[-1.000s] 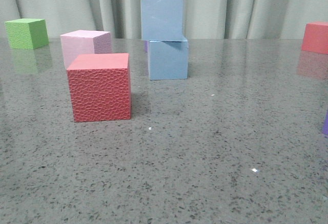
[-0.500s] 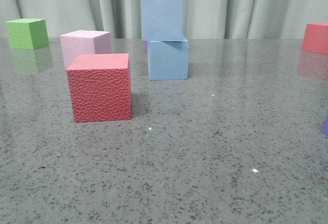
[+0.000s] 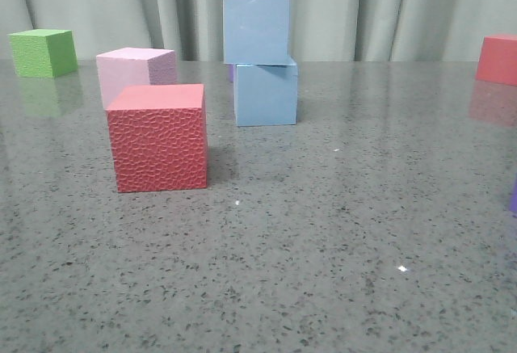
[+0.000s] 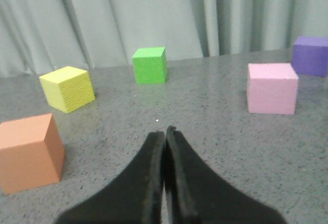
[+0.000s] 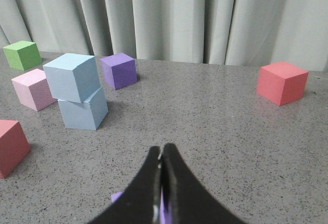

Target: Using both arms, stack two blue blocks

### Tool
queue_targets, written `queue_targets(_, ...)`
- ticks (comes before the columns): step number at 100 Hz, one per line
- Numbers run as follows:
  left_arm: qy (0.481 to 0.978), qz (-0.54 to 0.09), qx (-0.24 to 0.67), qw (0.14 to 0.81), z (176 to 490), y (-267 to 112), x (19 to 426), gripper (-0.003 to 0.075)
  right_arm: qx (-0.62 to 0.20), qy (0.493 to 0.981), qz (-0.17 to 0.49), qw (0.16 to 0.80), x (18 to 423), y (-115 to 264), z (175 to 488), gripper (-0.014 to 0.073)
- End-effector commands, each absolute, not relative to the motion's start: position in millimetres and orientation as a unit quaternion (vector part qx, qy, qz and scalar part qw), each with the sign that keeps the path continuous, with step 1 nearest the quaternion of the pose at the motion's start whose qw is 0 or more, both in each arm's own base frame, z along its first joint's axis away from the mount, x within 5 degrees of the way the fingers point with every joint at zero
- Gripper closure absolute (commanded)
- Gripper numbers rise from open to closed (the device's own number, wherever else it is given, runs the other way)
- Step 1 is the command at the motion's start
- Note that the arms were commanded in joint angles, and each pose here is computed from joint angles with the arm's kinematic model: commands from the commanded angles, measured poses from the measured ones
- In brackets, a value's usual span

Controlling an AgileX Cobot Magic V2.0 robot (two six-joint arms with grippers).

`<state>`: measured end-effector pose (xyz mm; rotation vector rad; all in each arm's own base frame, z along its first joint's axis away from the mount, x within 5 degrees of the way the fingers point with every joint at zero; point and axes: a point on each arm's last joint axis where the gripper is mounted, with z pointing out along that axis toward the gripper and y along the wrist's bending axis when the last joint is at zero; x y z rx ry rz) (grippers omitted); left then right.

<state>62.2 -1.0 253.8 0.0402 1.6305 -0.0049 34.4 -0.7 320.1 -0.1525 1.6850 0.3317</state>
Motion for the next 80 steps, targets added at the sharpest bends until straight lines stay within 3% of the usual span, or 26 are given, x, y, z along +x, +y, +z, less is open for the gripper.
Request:
queue_targets(1,0.687,0.004,0.009,0.727,255,0,59,0.0739,-0.074,0.711,0.147,0.684,34,0,333,0.0664)
queue_targets(34,0.681,0.000,-0.016,0.732,208,1,53,0.0739,-0.074,0.711,0.147,0.684,34,0,333,0.0664)
queue_targets(80,0.682,-0.001,-0.017,0.731,203,1,54,0.0739,-0.074,0.711,0.147,0.684,34,0,333,0.0664)
